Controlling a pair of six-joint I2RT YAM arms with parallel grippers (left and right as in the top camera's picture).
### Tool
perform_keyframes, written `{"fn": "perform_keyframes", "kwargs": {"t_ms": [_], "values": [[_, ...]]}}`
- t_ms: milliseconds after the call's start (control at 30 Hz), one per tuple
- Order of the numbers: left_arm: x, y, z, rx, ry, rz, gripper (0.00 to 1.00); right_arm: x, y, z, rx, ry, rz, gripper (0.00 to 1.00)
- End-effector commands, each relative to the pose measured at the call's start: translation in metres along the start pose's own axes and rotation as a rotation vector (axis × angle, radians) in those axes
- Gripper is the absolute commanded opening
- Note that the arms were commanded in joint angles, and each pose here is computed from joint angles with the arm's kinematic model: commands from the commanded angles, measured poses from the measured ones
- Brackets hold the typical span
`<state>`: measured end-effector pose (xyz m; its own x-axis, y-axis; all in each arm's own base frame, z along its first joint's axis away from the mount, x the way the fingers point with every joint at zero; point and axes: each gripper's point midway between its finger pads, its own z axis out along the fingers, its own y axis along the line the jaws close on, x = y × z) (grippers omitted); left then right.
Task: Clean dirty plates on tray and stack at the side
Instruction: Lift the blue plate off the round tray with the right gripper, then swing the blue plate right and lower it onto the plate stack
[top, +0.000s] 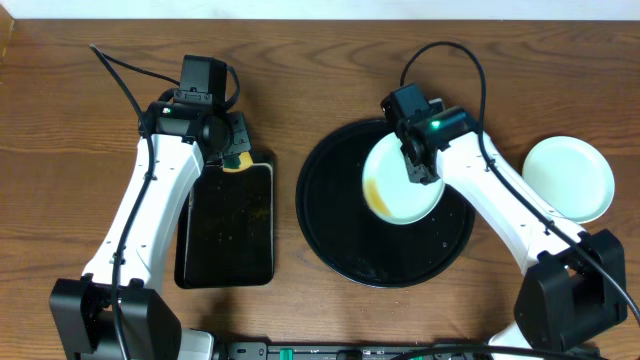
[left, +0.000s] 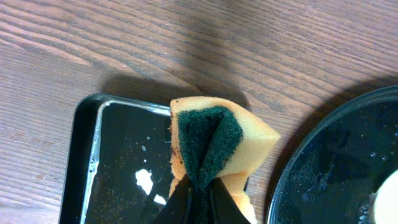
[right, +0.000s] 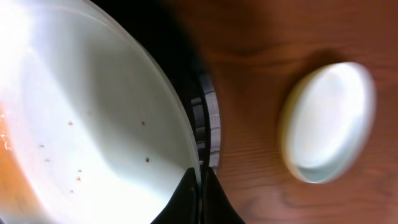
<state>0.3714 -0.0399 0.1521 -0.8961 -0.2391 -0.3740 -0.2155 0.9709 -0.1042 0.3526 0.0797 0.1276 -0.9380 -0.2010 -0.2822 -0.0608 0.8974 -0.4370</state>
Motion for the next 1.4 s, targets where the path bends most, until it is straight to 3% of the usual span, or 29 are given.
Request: {"fn": "perform_keyframes", "kwargs": {"t_ms": [0, 367, 700, 967, 1367], "values": [[-0.007, 0.000, -0.005, 0.003, -0.020, -0.010, 0.07, -0.029, -0.049, -0.037, 0.203, -0.147, 0.056, 0.01], [-0.007, 0.000, -0.005, 0.002, -0.018, -0.010, 0.07, -0.064, -0.088, -0.108, 0.551, -0.310, -0.112, 0.01], [-0.007, 0.000, -0.005, 0.003, -0.019, -0.010, 0.07, -0.075, -0.079, -0.155, 0.765, -0.395, -0.267, 0.01], [-0.007, 0.000, -0.005, 0.002, -0.019, -0.010, 0.07, -0.079, -0.067, -0.177, 0.829, -0.438, -0.315, 0.01], [-0.007, 0.000, -0.005, 0.002, -0.019, -0.010, 0.07, -0.080, -0.060, -0.174, 0.784, -0.453, -0.307, 0.01]]}}
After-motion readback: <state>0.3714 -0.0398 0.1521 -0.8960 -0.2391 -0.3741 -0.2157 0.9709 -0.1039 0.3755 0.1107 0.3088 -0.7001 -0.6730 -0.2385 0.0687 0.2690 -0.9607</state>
